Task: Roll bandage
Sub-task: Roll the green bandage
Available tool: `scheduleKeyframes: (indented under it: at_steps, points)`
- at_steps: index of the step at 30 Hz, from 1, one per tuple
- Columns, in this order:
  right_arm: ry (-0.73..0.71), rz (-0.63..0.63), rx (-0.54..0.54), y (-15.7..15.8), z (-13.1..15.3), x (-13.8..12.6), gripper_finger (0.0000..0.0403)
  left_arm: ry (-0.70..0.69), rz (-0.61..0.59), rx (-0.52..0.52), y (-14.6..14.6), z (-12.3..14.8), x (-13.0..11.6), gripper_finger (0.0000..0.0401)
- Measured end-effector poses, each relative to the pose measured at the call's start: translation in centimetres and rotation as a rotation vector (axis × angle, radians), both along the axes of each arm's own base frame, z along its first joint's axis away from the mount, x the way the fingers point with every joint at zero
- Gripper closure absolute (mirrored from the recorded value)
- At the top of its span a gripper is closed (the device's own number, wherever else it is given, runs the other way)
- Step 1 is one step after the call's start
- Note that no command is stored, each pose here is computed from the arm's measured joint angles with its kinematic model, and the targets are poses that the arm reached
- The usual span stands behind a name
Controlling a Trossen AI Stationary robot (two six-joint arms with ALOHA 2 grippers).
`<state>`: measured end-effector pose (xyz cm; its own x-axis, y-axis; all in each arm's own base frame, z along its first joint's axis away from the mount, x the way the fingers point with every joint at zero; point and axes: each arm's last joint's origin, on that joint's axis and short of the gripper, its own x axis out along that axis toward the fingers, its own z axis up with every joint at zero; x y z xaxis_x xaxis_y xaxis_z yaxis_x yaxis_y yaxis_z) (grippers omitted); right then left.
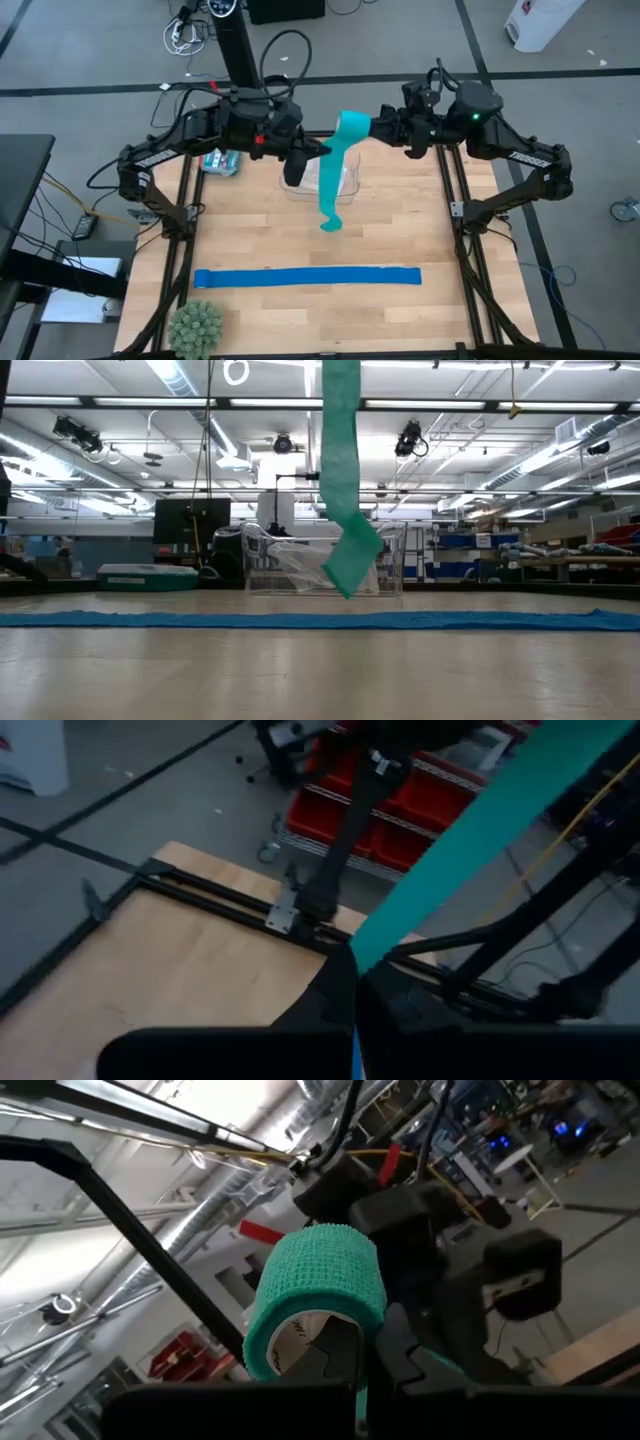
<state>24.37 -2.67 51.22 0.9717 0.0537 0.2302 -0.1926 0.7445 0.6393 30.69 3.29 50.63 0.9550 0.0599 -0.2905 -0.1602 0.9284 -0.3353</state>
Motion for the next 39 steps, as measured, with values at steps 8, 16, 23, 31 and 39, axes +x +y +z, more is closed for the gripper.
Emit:
scheduleKeyframes:
  at_steps: [8, 16, 23, 31, 39]
  points:
    - [0.067, 0.059, 0.039, 1.2, -0.7, 0.4, 0.0403, -0.043, 0.048, 0.045, 0.2, 0.4, 0.1, 0.0397]
    - [0.145, 0.115, 0.071, 1.7, -1.8, 1.7, 0.0403, -0.065, -0.028, 0.020, -0.1, 0.6, 0.2, 0.0393]
    - [0.120, 0.144, 0.123, 1.8, -1.2, 0.8, 0.0403, -0.109, -0.074, 0.048, -1.0, 1.8, -1.4, 0.0324]
    - [0.115, 0.140, 0.154, 1.7, -1.1, 0.7, 0.0403, -0.113, -0.069, 0.059, -1.1, 2.5, -2.4, 0.0234]
    - [0.132, 0.132, 0.165, 1.4, -1.5, 1.5, 0.0403, -0.170, -0.052, 0.130, -1.1, 3.9, -3.2, 0.0225]
